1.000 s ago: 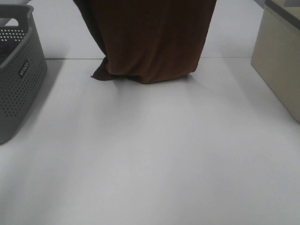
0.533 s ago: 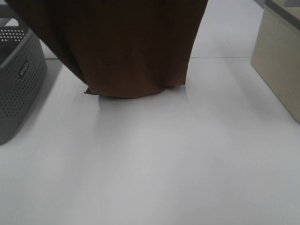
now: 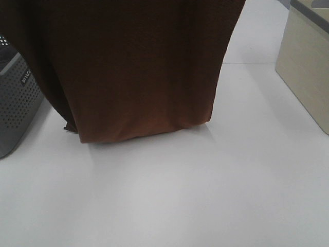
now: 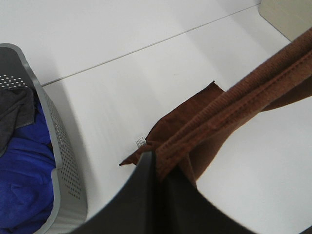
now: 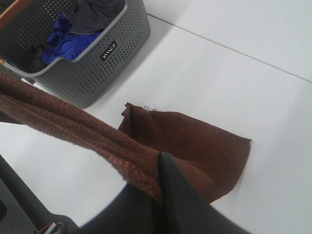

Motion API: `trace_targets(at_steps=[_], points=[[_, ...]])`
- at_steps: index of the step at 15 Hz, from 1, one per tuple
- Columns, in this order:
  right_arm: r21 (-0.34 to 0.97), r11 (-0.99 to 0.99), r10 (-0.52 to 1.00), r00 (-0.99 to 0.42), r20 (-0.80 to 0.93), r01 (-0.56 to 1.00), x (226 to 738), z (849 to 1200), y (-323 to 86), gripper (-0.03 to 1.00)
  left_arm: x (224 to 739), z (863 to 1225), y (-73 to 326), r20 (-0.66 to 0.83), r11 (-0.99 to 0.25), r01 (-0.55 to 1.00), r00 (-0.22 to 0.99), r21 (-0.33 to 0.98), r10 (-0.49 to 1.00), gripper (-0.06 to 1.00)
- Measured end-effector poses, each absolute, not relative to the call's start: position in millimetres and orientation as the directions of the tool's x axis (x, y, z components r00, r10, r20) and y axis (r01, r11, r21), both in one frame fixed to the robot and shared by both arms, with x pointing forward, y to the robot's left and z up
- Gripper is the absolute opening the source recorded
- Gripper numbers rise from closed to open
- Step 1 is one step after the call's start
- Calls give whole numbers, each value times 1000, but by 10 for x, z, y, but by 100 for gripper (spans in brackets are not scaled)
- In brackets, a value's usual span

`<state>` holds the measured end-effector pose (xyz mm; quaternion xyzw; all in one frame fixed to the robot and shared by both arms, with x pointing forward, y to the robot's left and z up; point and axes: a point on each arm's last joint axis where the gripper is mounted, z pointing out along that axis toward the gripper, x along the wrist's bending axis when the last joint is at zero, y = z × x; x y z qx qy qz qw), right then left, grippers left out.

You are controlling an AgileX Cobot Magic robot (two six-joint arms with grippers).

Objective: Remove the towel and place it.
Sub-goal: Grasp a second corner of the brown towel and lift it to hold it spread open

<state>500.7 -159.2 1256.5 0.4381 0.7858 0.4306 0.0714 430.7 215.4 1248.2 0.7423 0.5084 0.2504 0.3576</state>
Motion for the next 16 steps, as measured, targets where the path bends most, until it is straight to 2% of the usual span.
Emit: trace_targets(at_steps=[6, 13, 16], points=[[738, 234, 747, -603, 280, 633, 4991, 12572, -1589, 1, 4409, 12458, 2174, 88, -268, 552, 331, 789, 940, 0], [707, 261, 794, -563, 230, 657, 4962, 12434, -1688, 1, 4418, 12350, 2041, 51, -351, 584, 466, 732, 883, 0], [714, 263, 798, -562, 217, 649, 4868, 12459, -1734, 1, 4390, 12371, 2051, 58, -361, 570, 480, 738, 875, 0]])
